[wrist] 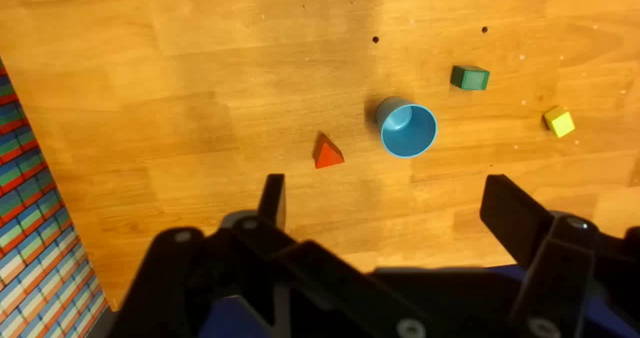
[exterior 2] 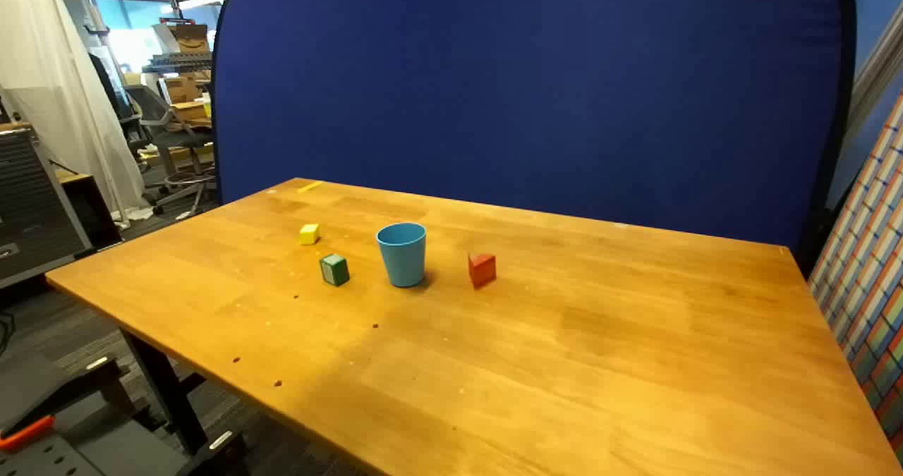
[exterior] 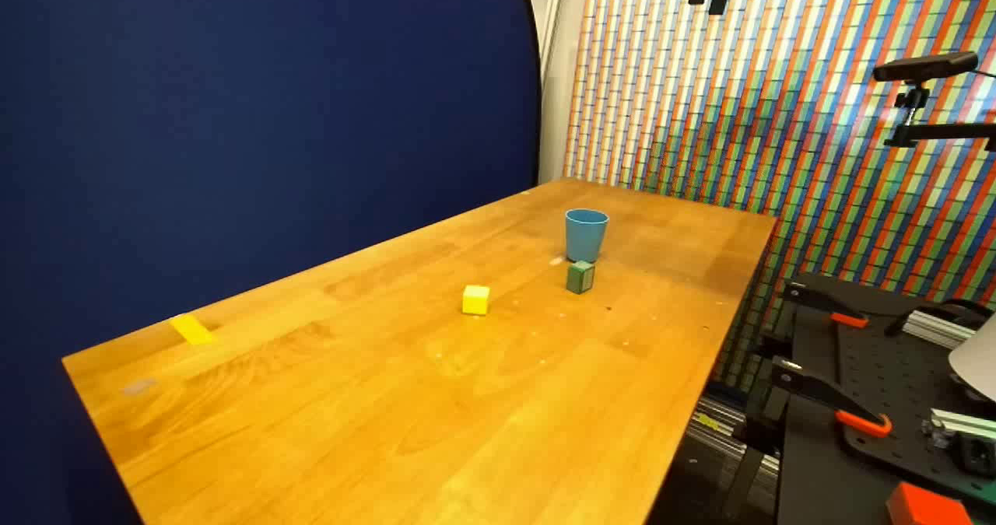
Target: Put the yellow box in the cup
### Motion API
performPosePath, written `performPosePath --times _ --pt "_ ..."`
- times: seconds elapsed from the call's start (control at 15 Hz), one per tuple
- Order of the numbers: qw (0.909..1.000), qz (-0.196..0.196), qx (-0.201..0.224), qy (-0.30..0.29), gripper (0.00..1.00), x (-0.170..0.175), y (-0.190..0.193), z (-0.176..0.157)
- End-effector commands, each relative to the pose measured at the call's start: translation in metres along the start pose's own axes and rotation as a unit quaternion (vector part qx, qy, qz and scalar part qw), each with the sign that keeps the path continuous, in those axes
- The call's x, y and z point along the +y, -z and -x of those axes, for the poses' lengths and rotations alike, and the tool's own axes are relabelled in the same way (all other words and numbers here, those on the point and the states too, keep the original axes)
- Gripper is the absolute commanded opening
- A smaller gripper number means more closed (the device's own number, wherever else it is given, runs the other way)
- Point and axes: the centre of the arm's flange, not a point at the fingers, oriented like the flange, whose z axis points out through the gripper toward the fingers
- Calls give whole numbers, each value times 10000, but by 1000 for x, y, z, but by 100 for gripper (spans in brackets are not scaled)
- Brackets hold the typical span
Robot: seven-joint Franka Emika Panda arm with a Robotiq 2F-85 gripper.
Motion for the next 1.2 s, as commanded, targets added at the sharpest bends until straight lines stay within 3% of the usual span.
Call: performPosePath --times 0.0,0.27,0.33,0.47,0.73,1.13 --pt "10000 6 22 -1 100 0 2 -1" --pt "10000 17 83 -1 100 0 8 -1" --pt "9997 -97 20 -220 100 7 5 -11" --pt "9998 -9 -173 -139 100 -12 -11 -61" --pt "9928 229 -919 729 100 -79 -70 -114" --pt "9608 307 -1699 2170 100 -226 -194 -162"
